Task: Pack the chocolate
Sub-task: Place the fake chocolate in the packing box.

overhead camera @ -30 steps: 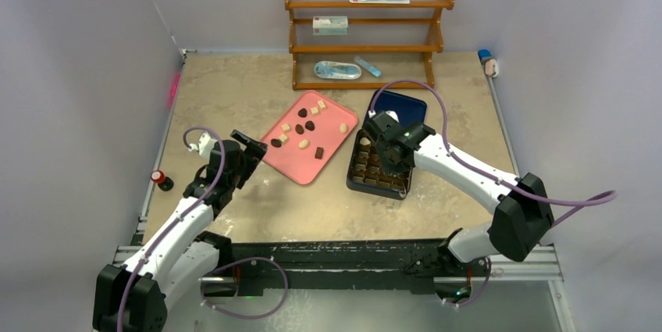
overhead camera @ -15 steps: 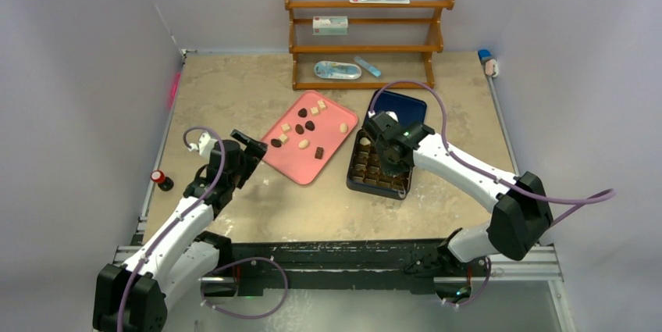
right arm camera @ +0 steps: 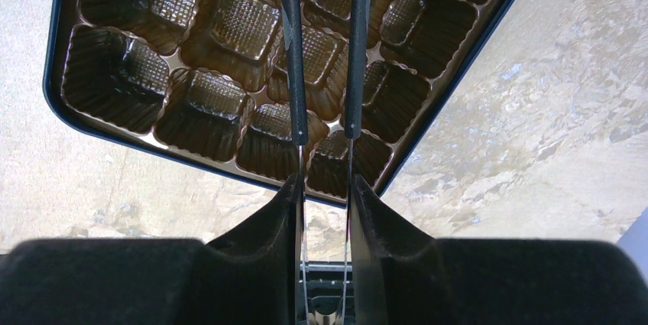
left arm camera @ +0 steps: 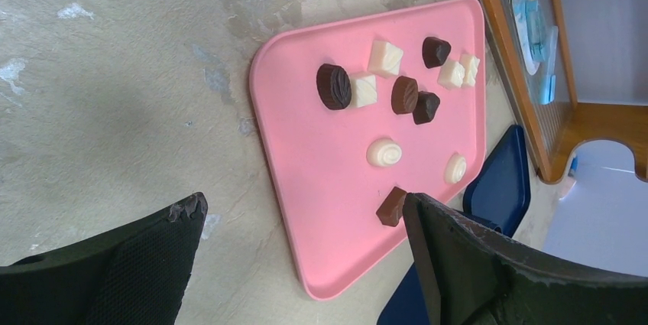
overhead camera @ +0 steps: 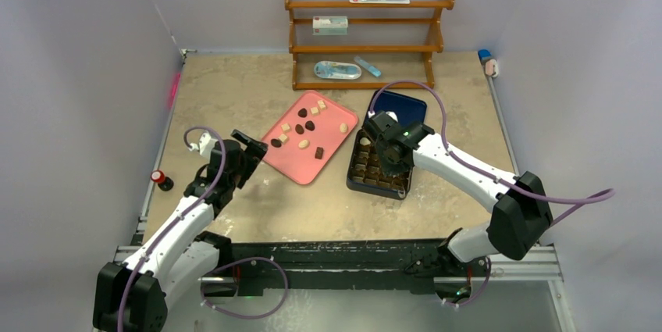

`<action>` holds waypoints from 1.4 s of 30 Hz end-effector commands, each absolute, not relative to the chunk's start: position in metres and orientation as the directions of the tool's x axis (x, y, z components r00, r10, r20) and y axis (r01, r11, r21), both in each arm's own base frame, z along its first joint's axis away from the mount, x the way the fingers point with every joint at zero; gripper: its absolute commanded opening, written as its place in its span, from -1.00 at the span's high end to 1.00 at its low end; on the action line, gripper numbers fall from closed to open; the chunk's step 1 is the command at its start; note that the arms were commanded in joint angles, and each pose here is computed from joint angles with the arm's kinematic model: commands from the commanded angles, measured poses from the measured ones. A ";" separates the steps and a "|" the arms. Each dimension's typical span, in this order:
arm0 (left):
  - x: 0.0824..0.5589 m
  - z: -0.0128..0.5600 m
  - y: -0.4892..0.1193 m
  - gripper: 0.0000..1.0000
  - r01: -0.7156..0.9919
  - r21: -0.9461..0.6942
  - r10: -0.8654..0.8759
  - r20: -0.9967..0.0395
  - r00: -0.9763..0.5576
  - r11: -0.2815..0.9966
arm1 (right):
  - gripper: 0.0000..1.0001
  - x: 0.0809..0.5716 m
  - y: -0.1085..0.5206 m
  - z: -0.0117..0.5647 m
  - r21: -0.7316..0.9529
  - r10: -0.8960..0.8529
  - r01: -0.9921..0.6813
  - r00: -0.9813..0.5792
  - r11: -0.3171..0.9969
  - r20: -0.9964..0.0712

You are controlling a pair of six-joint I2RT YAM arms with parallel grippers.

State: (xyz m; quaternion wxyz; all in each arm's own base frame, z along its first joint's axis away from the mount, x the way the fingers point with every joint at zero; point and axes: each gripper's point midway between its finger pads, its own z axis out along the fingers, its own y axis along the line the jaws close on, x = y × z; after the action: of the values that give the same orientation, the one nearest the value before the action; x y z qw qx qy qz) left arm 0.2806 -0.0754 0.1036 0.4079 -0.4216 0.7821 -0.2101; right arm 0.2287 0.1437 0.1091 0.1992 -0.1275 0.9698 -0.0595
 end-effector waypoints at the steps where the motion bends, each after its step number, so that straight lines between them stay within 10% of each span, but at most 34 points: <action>1: 0.287 0.111 -0.075 -1.00 -0.466 -0.691 -0.834 -0.467 -0.295 0.552 | 0.47 0.229 0.145 0.108 -0.157 -0.266 -0.223 -0.892 0.962 -0.366; 42: 0.284 0.106 -0.074 -1.00 -0.472 -0.687 -0.834 -0.465 -0.298 0.552 | 0.38 0.231 0.142 0.108 -0.156 -0.252 -0.208 -0.897 0.966 -0.363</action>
State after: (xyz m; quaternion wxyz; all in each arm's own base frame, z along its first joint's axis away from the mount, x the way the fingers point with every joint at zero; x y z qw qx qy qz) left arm 0.2825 -0.0752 0.1057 0.4107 -0.4223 0.7792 -0.2141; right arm 0.2285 0.1441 0.1052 0.1888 -0.1241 0.9726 -0.0544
